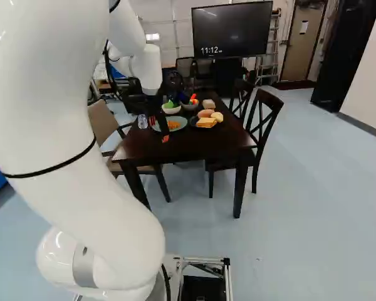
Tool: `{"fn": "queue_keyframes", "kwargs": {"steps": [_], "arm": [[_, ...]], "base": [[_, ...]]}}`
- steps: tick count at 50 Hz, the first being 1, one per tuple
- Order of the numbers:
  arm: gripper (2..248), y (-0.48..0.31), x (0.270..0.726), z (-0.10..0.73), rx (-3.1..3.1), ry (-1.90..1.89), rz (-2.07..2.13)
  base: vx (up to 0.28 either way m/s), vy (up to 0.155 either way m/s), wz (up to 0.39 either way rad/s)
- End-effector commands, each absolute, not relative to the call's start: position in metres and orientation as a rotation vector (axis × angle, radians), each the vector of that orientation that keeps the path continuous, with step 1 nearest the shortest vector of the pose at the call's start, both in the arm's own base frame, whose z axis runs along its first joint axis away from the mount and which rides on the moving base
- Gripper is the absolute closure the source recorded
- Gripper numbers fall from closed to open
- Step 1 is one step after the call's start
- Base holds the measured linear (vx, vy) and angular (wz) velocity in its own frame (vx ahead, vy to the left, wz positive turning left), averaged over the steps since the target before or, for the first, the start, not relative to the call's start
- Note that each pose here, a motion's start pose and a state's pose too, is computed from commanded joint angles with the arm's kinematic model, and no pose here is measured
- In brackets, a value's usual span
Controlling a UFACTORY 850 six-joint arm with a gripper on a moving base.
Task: Move the croissant to the empty plate
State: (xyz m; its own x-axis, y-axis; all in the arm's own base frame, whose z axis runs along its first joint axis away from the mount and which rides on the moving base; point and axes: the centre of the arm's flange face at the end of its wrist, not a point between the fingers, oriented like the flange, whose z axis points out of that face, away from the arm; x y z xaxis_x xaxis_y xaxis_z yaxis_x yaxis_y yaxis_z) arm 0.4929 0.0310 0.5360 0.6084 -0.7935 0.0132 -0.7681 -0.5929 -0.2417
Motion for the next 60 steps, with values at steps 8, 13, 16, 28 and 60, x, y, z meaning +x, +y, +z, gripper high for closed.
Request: {"fn": "queue_keyframes", "kwargs": {"steps": [8,13,16,28,60], "arm": [[3,0.031,0.492,0.535,-2.624,1.287,-0.182],[3,0.031,0.492,0.534,-2.625,1.282,-0.19],[3,0.03,0.491,0.533,-2.626,1.278,-0.196],[3,0.029,0.489,0.529,-2.632,1.256,-0.231],[3,0.023,0.473,0.507,-2.658,1.137,-0.406]], "base": [[0.0,0.0,0.0],[0.0,0.0,0.0],[0.0,0.0,0.0],[0.0,0.0,0.0],[0.0,0.0,0.0]]}}
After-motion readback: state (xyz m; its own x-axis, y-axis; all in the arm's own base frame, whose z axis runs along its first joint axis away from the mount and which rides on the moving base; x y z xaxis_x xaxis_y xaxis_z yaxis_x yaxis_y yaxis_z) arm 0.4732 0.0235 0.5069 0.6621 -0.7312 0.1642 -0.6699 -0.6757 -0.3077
